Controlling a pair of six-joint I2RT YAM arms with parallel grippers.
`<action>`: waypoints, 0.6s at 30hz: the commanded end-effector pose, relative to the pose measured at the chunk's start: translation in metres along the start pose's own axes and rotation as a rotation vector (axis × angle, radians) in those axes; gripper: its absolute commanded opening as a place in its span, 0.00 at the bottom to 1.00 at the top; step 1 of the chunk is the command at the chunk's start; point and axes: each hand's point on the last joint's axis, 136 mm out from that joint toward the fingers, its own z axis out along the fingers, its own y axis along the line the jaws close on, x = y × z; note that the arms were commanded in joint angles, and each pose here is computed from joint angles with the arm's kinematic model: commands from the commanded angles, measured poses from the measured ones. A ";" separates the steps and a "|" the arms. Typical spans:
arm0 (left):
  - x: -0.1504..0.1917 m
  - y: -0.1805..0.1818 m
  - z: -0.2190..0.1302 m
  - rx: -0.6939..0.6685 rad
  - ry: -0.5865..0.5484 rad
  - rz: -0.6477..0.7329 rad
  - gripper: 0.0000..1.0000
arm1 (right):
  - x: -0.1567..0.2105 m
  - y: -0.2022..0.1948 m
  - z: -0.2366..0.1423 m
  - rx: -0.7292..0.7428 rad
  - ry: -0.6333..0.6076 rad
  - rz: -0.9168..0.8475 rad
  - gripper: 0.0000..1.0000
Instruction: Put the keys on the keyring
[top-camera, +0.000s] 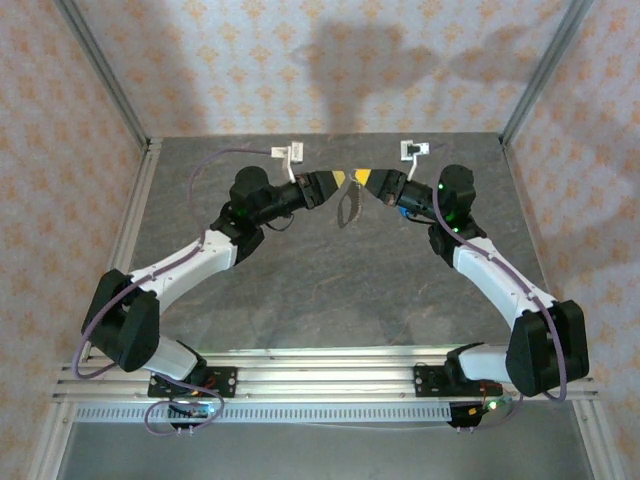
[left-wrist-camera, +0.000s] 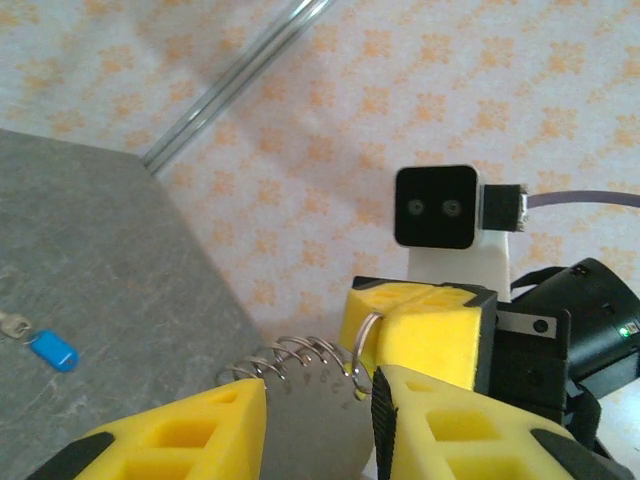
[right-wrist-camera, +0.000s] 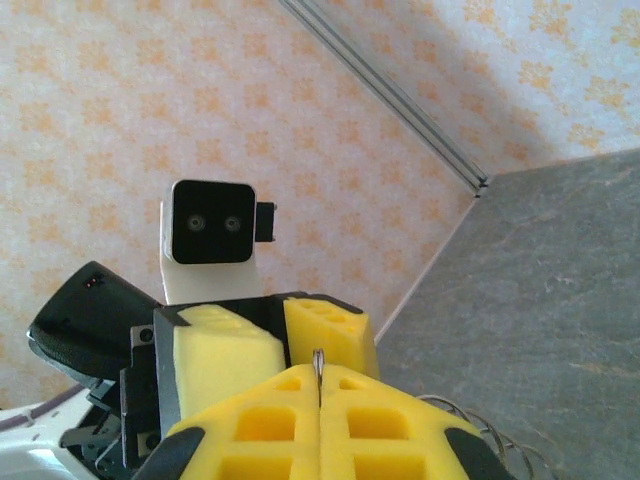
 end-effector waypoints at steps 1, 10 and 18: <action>-0.011 -0.024 0.007 0.084 -0.024 0.031 0.34 | -0.013 0.017 -0.002 -0.059 -0.055 -0.043 0.00; -0.013 -0.032 0.011 0.106 -0.038 0.035 0.35 | -0.010 0.019 0.000 -0.071 -0.042 -0.035 0.00; -0.015 -0.038 0.012 0.119 -0.042 0.042 0.35 | -0.005 0.019 0.004 -0.074 -0.023 -0.032 0.00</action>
